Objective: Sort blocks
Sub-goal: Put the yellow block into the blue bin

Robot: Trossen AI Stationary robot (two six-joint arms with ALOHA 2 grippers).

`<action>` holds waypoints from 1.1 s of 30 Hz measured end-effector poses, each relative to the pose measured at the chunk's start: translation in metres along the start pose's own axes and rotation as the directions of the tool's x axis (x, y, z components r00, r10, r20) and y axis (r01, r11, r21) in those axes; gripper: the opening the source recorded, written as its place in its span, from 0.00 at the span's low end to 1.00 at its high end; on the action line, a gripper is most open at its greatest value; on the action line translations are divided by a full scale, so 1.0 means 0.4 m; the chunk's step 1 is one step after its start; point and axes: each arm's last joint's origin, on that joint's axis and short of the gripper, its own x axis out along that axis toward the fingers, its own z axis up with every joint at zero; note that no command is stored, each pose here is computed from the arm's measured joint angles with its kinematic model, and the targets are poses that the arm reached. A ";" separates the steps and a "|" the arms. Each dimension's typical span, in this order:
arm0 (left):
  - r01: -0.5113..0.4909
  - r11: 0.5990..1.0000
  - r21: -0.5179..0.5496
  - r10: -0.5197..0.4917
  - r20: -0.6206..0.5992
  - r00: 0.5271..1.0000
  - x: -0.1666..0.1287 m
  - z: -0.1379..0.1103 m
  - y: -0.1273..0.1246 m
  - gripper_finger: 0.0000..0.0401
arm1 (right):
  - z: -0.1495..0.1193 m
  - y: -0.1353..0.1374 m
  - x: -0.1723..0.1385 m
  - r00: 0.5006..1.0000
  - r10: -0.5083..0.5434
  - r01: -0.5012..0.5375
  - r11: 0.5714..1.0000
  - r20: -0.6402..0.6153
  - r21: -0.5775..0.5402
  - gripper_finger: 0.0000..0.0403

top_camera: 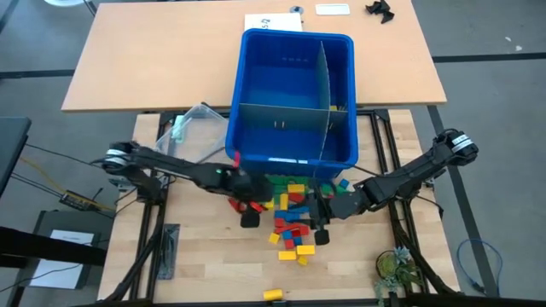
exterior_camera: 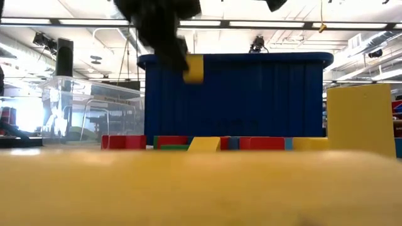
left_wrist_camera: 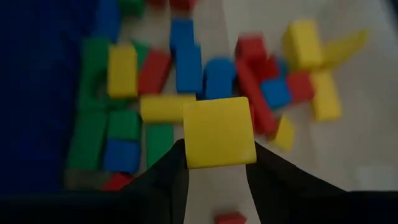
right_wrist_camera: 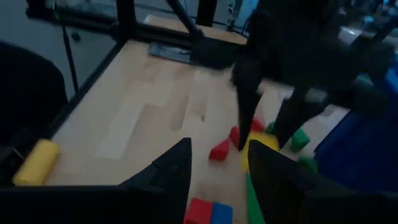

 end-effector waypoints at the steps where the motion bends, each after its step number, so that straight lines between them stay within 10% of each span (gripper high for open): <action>1: 0.003 1.000 -0.010 -0.003 0.035 0.999 -0.026 0.007 -0.001 0.36 | 0.001 0.000 0.001 1.000 0.000 0.001 1.000 0.004 -0.028 0.39; 13: 0.255 0.965 -0.065 -0.223 0.313 0.923 -0.145 0.065 -0.020 0.38 | 0.047 -0.022 -0.001 0.964 -0.204 0.260 0.860 0.172 -0.439 0.62; 33: 0.278 0.955 -0.099 -0.211 0.430 0.878 -0.089 0.103 -0.022 0.39 | 0.035 -0.051 0.017 0.986 -0.078 0.160 0.665 0.144 -0.729 0.57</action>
